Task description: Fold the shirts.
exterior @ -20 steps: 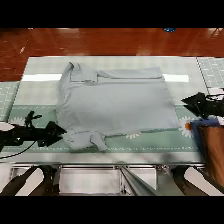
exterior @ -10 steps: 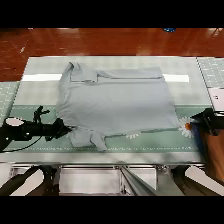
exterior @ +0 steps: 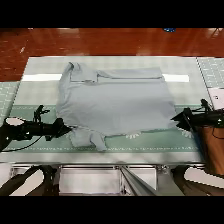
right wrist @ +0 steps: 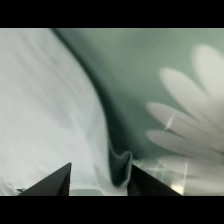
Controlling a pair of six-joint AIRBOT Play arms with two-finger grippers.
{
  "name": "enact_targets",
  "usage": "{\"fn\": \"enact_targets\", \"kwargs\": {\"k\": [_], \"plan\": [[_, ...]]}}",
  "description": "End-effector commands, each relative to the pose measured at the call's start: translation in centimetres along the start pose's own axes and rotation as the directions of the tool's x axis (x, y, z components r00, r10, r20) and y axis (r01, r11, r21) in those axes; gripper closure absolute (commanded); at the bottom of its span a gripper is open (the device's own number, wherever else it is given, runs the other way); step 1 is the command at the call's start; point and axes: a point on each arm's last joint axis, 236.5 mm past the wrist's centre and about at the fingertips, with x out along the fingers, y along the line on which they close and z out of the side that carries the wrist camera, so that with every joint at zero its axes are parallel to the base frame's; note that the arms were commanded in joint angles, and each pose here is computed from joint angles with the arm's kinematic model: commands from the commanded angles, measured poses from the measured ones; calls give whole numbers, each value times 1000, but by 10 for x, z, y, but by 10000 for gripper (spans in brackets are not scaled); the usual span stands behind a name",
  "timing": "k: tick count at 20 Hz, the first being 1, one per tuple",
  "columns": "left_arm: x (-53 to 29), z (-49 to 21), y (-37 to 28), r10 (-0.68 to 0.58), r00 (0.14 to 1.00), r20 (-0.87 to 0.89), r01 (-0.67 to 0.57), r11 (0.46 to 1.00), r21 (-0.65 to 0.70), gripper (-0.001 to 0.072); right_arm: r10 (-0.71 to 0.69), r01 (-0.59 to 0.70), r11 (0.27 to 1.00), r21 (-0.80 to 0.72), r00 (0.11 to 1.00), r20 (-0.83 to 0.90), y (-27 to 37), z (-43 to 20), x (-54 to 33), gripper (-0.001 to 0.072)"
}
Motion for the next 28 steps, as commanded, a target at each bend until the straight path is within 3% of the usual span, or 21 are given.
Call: {"fn": "enact_targets", "kwargs": {"k": [1, 2, 3, 6, 9, 12, 15, 17, 19, 21, 24, 26, 28], "plan": [[-2, 5, -4, -12, 1000, 16, 12, 1000, 2, 690, 23, -19, 998, -63, 998, 55, 28, 22, 17, 403], [-5, 12, -9, -15, 999, 33, 14, 1000, 15, 690, 46, -38, 992, -123, 997, 63, 47, 27, 16, 617], [-13, 24, -19, -28, 998, 62, 26, 999, 39, 690, 89, -74, 975, -208, 994, 62, 72, 31, 11, 683], [-68, 84, -93, -163, 962, 218, 126, 977, 174, 690, 157, -100, 897, -432, 983, 98, 162, 51, -34, 684], [-180, 135, -213, -400, 823, 404, 203, 871, 448, 690, 234, -3, 770, -639, 932, 278, 271, 71, -123, 684], [-313, 144, -308, -543, 629, 556, 58, 746, 663, 691, 334, 197, 687, -700, 769, 544, 347, 78, -244, 683], [-419, 109, -363, -642, 458, 615, -104, 648, 755, 691, 452, 270, 639, -720, 626, 636, 382, 34, -339, 683], [-460, 73, -380, -678, 390, 623, -189, 603, 775, 691, 473, 333, 618, -712, 565, 676, 379, -6, -375, 683], [-473, 38, -379, -667, 379, 642, -278, 579, 766, 691, 448, 420, 601, -680, 528, 722, 363, -43, -398, 683], [-483, 11, -367, -615, 355, 704, -370, 599, 710, 691, 467, 458, 595, -660, 472, 748, 356, -82, -417, 683], [-509, -32, -338, -509, 249, 824, -542, 632, 554, 691, 473, 510, 572, -643, 436, 766, 341, -134, -424, 683], [-518, -58, -310, -414, 195, 889, -600, 667, 442, 691, 457, 531, 571, -627, 428, 779, 329, -159, -424, 683], [-519, -83, -287, -342, 170, 924, -650, 665, 366, 691, 446, 535, 584, -611, 417, 792, 318, -176, -423, 683]]}}
